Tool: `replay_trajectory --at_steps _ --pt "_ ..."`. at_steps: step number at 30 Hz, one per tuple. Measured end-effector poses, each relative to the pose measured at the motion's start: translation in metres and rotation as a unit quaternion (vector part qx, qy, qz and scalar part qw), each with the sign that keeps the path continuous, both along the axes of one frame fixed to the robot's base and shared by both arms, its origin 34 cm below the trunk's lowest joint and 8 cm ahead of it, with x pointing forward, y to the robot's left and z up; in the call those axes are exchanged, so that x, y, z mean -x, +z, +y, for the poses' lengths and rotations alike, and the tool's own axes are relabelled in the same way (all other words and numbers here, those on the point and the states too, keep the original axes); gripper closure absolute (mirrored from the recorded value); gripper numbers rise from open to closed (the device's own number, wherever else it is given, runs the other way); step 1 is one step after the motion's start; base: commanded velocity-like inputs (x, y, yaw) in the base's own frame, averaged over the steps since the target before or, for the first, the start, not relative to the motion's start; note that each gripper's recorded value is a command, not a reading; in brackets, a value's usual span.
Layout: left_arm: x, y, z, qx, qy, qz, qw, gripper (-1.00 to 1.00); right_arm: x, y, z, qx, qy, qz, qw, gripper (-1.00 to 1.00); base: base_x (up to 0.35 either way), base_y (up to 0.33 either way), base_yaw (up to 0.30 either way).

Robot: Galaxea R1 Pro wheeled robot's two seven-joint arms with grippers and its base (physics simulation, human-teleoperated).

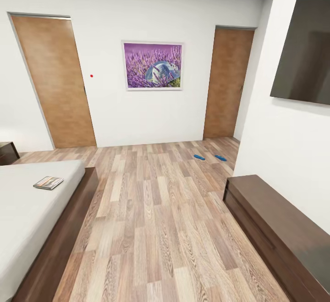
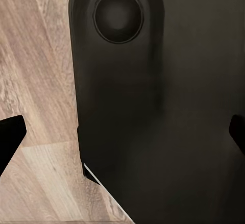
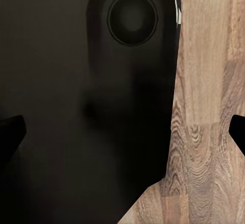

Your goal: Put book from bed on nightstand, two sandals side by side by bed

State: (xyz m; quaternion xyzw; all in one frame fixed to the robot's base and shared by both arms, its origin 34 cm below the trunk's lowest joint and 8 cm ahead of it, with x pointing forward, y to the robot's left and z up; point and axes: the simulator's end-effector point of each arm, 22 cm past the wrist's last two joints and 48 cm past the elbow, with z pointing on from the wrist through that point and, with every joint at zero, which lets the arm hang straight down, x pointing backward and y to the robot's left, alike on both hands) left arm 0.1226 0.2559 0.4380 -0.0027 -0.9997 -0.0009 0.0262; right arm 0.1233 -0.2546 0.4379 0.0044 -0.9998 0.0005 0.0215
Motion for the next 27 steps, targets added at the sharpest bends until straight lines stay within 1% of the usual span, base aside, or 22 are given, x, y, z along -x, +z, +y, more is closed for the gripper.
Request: replay_trajectory --at_steps 17,22,27 --pt "0.0 0.0 0.0 0.0 0.0 0.0 1.0 -1.0 0.0002 0.0 -0.0001 0.0 0.0 0.0 1.0 -1.0 0.005 0.001 0.0" --pt "-0.0003 0.0001 -0.0017 0.01 -0.002 0.0 0.9999 -1.0 -0.0004 0.0001 0.0075 -0.005 -0.003 -0.002 1.0 -1.0 0.174 0.009 0.0" --pt "-0.0003 0.0003 -0.0067 0.024 -0.003 0.0 0.9997 -1.0 -0.0007 0.0001 0.0099 -0.006 -0.004 -0.004 1.0 -1.0 0.258 0.003 0.0"
